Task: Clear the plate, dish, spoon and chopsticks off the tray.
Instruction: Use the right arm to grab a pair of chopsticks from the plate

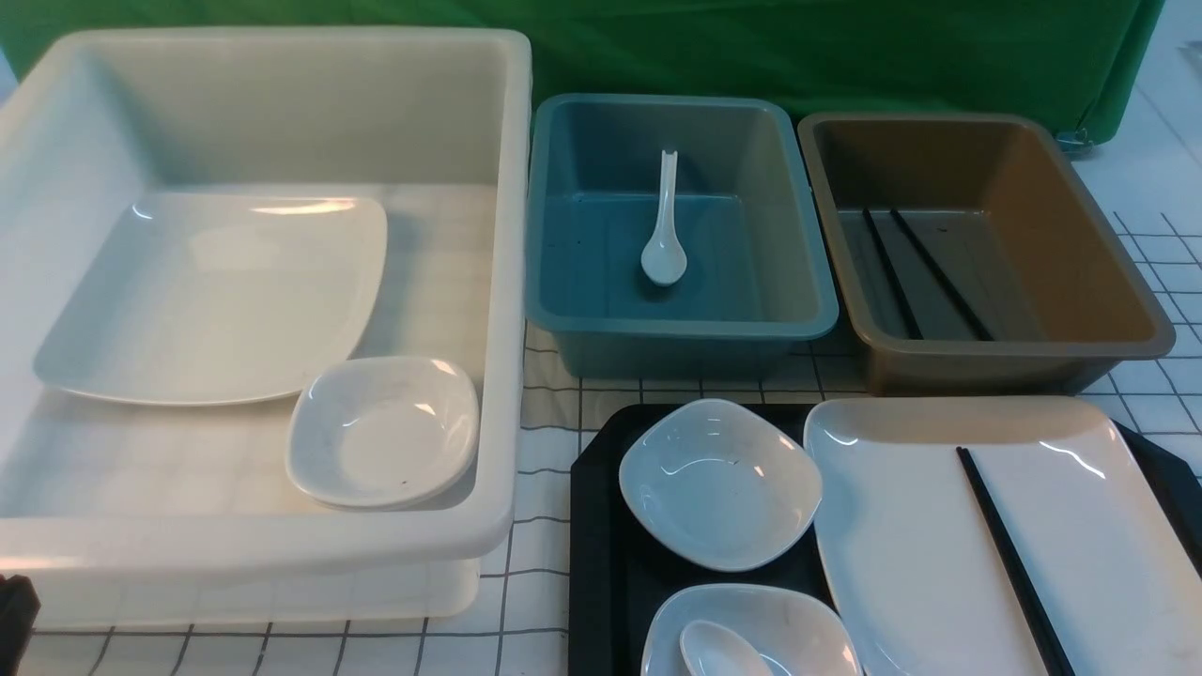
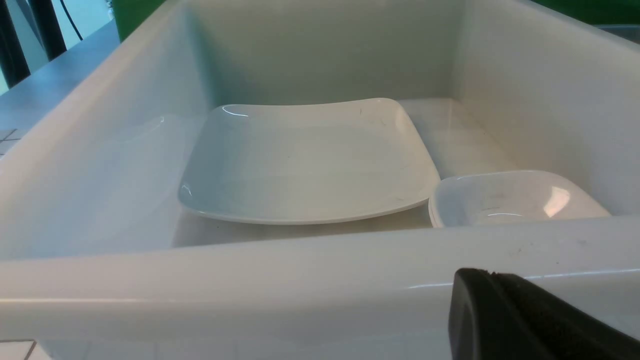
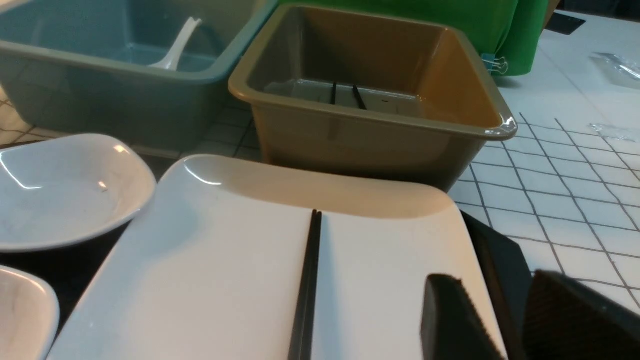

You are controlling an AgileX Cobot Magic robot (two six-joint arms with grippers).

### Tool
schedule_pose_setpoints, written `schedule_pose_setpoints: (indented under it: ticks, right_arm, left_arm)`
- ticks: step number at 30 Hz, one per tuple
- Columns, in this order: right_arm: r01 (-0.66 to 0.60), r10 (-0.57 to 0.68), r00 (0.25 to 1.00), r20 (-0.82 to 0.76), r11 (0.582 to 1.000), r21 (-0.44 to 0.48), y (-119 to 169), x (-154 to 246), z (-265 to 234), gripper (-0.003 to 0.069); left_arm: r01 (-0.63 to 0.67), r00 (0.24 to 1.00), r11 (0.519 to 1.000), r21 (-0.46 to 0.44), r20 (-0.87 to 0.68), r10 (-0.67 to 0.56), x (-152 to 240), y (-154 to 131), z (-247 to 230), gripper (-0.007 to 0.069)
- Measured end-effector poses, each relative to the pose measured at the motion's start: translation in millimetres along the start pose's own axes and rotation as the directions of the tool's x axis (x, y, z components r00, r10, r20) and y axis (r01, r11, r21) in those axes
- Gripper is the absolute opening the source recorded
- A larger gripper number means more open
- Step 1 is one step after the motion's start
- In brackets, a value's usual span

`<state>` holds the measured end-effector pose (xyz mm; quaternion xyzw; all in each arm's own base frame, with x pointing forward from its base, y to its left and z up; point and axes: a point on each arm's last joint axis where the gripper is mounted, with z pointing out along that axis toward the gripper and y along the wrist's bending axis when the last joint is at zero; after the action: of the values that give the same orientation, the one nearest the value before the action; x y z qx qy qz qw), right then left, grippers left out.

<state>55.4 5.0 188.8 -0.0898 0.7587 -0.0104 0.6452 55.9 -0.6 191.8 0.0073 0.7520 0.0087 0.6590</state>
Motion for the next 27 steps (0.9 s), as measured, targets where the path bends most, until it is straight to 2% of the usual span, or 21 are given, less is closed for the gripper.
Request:
schedule_pose_setpoints:
  ticks: [19, 22, 24, 25, 26, 27]
  right_arm:
    - [-0.002, 0.002, 1.000, 0.000, 1.000, 0.000, 0.0, 0.0, 0.0, 0.0242]
    - [-0.045, 0.045, 0.999, 0.001, 0.999, -0.002, 0.1, -0.1, 0.0, 0.0242]
    - [-0.306, 0.307, 0.952, 0.012, 0.952, -0.028, 2.1, -1.8, 0.0, 0.0242]
    - [-0.476, 0.477, 0.879, 0.007, 0.878, -0.047, 3.4, -2.6, -0.1, 0.0242]
    - [-0.476, 0.477, 0.879, 0.007, 0.878, -0.046, 3.4, -2.6, -0.1, 0.0242]
    - [-0.652, 0.653, 0.757, -0.004, 0.756, -0.062, 4.5, -3.4, -0.2, 0.0242]
  left_arm:
    - [-0.001, 1.000, 1.000, 0.000, 0.000, 0.001, 0.0, 0.0, 0.0, 0.0021]
    - [-0.001, 1.000, 1.000, 0.000, 0.000, 0.001, 0.0, 0.0, 0.0, 0.0021]
    - [-0.002, 1.000, 1.000, 0.000, 0.000, 0.002, 0.0, 0.0, 0.0, 0.0021]
    - [-0.001, 1.000, 1.000, 0.000, 0.000, 0.001, 0.0, 0.0, 0.0, 0.0021]
    - [-0.001, 1.000, 1.000, 0.000, 0.000, 0.001, 0.0, 0.0, 0.0, 0.0021]
    - [-0.001, 1.000, 1.000, 0.000, 0.000, 0.001, 0.0, 0.0, 0.0, 0.0021]
